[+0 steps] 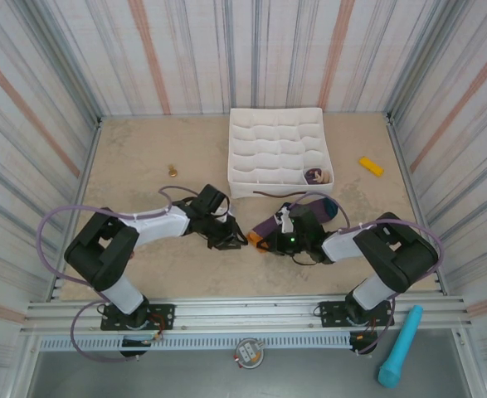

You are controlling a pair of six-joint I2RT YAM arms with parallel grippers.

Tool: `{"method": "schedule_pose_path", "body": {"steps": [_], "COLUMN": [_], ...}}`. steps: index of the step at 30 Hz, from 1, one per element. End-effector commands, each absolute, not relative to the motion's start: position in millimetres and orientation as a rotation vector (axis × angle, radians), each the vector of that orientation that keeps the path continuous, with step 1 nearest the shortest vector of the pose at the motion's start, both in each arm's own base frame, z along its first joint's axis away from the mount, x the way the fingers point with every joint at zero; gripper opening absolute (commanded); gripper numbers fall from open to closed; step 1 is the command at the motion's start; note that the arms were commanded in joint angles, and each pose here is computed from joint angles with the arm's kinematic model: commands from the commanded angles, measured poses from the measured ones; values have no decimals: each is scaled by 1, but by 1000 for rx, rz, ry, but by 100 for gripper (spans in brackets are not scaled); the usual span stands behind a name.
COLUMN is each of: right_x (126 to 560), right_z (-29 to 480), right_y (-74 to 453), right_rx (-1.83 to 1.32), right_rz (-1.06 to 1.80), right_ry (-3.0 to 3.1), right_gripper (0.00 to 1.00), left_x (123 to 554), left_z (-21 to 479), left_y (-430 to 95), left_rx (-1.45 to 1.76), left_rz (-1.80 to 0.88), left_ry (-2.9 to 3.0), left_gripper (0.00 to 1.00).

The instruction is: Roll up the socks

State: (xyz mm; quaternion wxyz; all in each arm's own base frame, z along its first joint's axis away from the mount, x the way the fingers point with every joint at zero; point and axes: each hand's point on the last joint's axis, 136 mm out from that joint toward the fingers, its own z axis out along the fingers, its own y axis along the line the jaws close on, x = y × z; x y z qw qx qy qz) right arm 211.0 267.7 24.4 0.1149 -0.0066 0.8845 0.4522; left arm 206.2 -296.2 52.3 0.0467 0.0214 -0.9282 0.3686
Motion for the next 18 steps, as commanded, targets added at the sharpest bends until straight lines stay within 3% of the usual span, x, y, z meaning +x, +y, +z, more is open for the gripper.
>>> {"method": "schedule_pose_path", "body": {"steps": [1, 5, 18], "right_x": [207, 209, 212], "right_z": [17, 18, 20], "right_y": [265, 266, 267], "right_rx": [52, 40, 37], "right_rz": [1354, 1349, 1336], "right_ry": [2634, 2642, 2637], "right_gripper": [0, 0, 0], "left_x": [222, 229, 228], "left_z": [59, 56, 34], "left_y": [-301, -305, -311], "left_rx": [32, 95, 172], "left_rz": [1154, 1132, 1036], "left_ry": [-2907, -2910, -2857], "left_gripper": [34, 42, 32]}}
